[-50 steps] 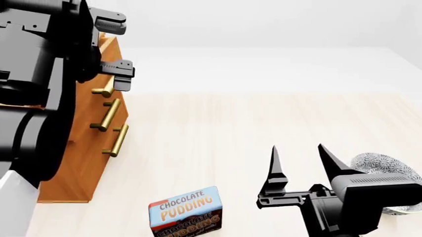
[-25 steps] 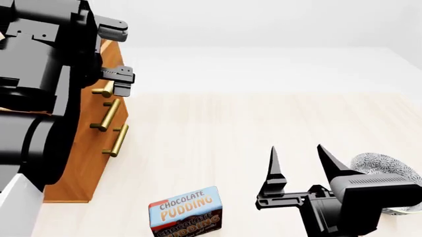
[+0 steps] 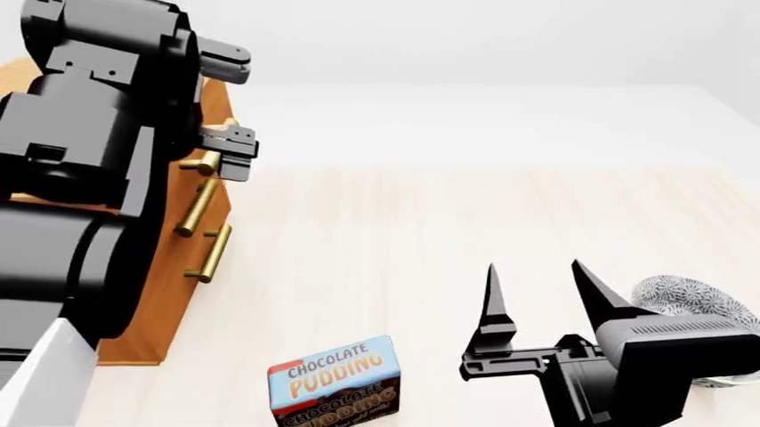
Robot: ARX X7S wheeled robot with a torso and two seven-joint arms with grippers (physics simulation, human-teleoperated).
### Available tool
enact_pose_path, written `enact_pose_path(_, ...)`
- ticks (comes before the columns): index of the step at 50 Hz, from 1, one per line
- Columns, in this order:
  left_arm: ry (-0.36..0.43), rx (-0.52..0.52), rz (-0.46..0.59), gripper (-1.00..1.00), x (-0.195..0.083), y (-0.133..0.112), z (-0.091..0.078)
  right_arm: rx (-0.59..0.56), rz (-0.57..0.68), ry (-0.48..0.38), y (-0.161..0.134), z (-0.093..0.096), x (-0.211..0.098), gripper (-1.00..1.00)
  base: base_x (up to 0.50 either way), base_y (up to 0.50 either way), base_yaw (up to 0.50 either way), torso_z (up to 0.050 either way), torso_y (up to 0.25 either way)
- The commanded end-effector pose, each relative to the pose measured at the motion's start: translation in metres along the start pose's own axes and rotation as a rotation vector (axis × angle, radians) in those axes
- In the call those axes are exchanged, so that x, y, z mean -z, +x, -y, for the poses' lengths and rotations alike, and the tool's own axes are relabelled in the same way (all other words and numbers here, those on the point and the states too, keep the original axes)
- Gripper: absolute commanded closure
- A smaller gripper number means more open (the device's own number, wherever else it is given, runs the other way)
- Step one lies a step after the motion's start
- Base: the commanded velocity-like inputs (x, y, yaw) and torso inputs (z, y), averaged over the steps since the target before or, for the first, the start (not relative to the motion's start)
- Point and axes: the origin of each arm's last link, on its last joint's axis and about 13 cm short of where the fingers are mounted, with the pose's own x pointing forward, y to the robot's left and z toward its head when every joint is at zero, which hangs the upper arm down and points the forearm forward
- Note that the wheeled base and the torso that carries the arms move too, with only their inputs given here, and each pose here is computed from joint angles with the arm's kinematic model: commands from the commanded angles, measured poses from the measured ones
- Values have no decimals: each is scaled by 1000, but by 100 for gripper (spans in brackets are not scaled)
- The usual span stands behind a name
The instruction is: Put the butter at the back in the top drawer of the cabinet and close it.
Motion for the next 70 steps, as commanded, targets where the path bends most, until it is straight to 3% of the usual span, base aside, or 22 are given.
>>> enact_pose_path(1, -27, 211, -15, -100, 0, -4, 20, -2, -1, 1, 0, -1, 1, -100, 0, 0, 0, 0, 0)
enact_pose_path(32, 3, 297, 4, -100, -4, -18, 42, -5, -2, 5, -3, 1, 1, -100, 0, 0, 0, 0, 0)
enact_pose_path(58, 86, 383, 37, -100, -3, -39, 78, -6, 8, 8, -11, 7, -1, -100, 0, 0, 0, 0, 0)
enact_pose_path(70, 87, 401, 39, -100, -2, -46, 88, -5, 10, 7, -13, 8, -2, -100, 0, 0, 0, 0, 0)
